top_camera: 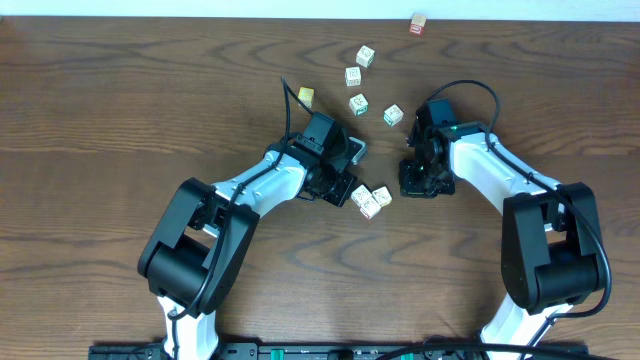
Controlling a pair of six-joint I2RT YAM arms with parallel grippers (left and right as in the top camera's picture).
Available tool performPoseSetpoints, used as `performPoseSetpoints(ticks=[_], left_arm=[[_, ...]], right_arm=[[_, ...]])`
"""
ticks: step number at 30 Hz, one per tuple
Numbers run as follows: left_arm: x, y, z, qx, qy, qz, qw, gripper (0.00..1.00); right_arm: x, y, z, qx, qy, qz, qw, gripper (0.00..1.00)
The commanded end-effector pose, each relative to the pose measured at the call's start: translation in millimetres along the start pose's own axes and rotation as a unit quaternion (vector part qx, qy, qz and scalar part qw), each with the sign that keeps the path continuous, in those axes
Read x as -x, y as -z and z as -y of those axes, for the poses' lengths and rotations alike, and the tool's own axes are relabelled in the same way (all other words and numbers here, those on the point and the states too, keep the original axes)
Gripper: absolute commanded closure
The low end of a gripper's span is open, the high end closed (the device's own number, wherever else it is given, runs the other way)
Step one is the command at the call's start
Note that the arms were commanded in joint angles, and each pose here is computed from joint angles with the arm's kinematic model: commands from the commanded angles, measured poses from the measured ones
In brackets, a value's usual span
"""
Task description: Lift 3 blocks
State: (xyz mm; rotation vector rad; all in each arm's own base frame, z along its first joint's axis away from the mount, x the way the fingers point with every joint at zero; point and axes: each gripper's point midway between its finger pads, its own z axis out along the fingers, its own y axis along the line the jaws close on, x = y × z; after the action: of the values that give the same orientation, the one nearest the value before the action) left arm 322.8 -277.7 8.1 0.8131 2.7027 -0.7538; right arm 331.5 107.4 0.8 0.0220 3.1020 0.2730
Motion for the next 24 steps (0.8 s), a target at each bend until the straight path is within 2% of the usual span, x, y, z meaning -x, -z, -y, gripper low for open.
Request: performPoseSetpoints(ticks=[1,8,15,21,24], left_arm=[[-9,-3,-1,-0.004,-0.001,-0.013,1.000,0.93],[-10,-2,-2,-0.003,-0.001,-0.013,1.000,0.93],[-5,4,-29,0.067,0.020,-0.002,0.998,0.93],[13,43,-76,0.136,0.088,0.051,0.986,0.93],[15,67,-95,0.148,0.116,0.068,0.980,0.93]], right_arm=[[-3,-3,2,-0.003,-0.004,-0.007,1.000,0.99],[-13,-3,2,0.001,-0.008,-0.028,1.000,0.99],[-40,-2,-12,0.021,-0.004,-0.080,0.997,0.99],[-59,-5,-35,0.014,0.037,-0.103,0.994,0.99],[-64,-7,-46,0.012,0.047,-0.104,0.993,0.99]])
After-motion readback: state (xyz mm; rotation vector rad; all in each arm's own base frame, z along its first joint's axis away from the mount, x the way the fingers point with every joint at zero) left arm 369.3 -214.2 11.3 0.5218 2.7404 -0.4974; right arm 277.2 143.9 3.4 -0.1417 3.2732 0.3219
